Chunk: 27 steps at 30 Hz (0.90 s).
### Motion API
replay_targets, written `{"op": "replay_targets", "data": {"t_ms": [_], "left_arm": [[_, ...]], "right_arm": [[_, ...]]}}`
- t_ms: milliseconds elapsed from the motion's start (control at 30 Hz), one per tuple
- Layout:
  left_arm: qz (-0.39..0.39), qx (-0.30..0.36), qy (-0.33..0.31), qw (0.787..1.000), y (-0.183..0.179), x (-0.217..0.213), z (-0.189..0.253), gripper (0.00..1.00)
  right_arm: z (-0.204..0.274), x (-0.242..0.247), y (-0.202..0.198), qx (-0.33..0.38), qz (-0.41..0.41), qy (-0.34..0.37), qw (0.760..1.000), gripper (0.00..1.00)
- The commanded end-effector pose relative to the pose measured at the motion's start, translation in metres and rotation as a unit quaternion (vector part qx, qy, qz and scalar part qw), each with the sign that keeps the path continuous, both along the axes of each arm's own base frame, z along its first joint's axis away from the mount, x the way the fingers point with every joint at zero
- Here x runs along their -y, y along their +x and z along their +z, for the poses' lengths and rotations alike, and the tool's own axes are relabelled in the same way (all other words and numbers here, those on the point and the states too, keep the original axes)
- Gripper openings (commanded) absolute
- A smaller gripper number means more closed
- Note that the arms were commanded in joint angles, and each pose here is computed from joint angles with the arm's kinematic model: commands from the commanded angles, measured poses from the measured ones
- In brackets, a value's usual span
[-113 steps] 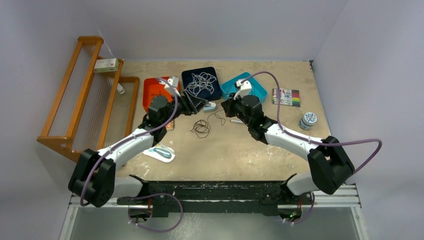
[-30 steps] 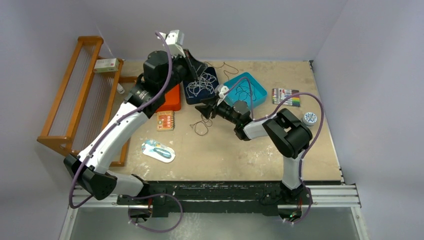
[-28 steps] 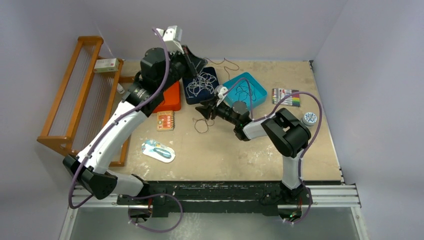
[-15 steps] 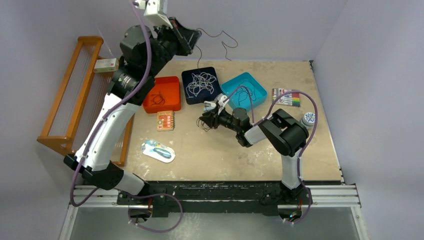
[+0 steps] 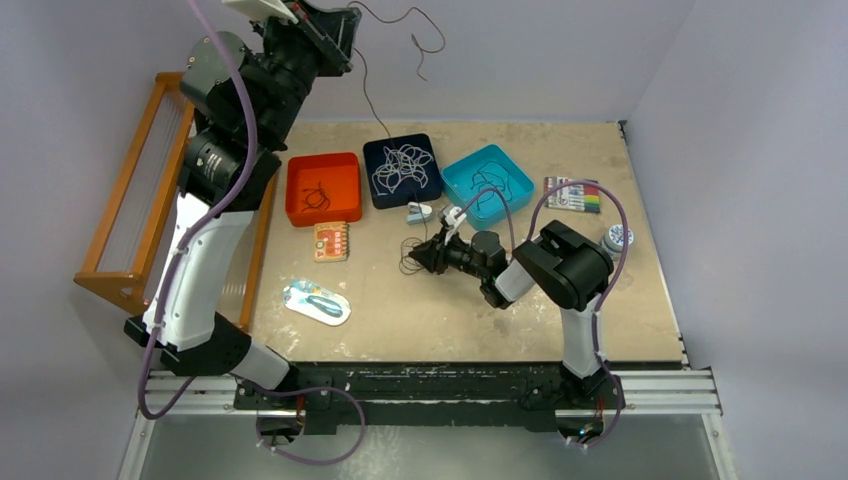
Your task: Untangle the cables
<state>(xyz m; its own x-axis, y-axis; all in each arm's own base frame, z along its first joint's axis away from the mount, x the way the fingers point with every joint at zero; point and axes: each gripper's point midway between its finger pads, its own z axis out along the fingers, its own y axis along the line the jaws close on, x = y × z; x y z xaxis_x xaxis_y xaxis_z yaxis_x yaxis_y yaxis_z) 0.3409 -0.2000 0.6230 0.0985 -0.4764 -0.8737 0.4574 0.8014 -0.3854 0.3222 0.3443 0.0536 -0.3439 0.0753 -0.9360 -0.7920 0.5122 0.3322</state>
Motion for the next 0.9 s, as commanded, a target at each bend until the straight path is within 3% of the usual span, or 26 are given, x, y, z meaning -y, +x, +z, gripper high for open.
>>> {"op": "replay_targets", "data": {"t_ms": [0, 633, 867], "left_arm": [[0.049, 0.065, -0.021, 0.996, -0.010, -0.026, 0.043, 0.00], [0.159, 0.165, -0.014, 0.973, -0.024, -0.071, 0.100, 0.00], [0.181, 0.173, -0.008, 0.968, -0.025, -0.079, 0.105, 0.00]], "right_arm": [[0.016, 0.001, 0.003, 0.017, -0.020, 0.029, 0.999, 0.24], [-0.004, 0.028, -0.001, -0.043, -0.085, 0.000, 0.995, 0.21], [0.008, 0.044, -0.009, -0.041, -0.108, 0.002, 0.993, 0.15]]}}
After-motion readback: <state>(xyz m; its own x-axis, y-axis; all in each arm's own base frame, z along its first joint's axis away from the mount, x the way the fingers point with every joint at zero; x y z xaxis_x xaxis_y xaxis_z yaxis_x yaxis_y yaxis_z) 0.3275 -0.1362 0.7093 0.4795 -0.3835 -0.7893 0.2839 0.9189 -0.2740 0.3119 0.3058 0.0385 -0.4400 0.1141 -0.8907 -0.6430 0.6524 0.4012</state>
